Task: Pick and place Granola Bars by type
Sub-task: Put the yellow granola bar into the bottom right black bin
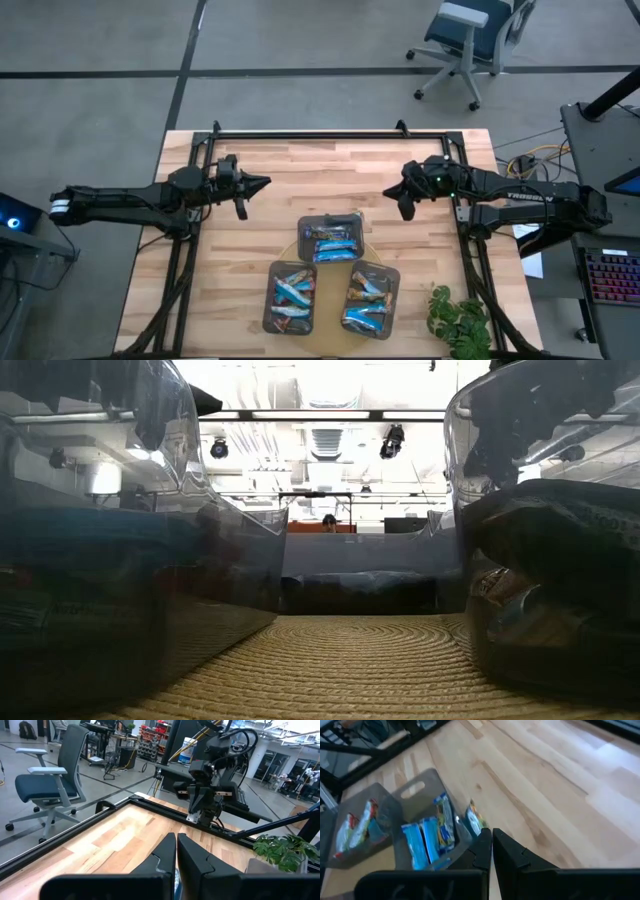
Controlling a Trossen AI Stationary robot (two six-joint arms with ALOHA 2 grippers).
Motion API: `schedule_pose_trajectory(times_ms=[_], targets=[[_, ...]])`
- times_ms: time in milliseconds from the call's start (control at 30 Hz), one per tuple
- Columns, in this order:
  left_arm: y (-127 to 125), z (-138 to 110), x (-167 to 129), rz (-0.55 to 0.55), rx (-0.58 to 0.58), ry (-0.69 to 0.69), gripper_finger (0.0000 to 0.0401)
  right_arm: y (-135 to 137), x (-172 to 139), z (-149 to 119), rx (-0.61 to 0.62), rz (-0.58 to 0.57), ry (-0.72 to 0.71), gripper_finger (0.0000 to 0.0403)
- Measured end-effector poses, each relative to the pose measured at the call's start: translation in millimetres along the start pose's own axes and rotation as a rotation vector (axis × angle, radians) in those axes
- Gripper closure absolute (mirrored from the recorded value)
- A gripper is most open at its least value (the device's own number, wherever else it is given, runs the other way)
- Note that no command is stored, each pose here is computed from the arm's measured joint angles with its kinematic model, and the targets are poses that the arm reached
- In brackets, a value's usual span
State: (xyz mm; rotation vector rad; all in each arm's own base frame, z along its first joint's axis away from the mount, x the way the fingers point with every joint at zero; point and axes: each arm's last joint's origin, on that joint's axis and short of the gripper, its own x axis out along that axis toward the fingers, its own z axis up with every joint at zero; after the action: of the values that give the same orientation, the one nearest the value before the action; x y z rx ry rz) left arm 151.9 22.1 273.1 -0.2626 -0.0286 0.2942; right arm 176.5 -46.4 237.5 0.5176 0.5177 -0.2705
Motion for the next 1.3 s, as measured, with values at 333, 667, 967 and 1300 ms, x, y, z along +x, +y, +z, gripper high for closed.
schedule_pose_trajectory(times_ms=[333, 667, 967, 1300], targets=[[0, 0, 0, 0.000, 0.001, 0.000, 0.0401, -9, 11, -16, 0.119, -0.070, 0.129, 0.0394], [0, -1, 0, 0.001, 0.000, 0.003, 0.0401, -20, 51, -28, 0.246, -0.153, 0.254, 0.0389], [0, -1, 0, 0.001, -0.033, 0.003, 0.0401, -26, 88, -33, 0.264, -0.141, 0.245, 0.0306], [0, -1, 0, 0.002, -0.076, 0.004, 0.0401, -30, 105, -37, 0.239, -0.122, 0.245, 0.0192]])
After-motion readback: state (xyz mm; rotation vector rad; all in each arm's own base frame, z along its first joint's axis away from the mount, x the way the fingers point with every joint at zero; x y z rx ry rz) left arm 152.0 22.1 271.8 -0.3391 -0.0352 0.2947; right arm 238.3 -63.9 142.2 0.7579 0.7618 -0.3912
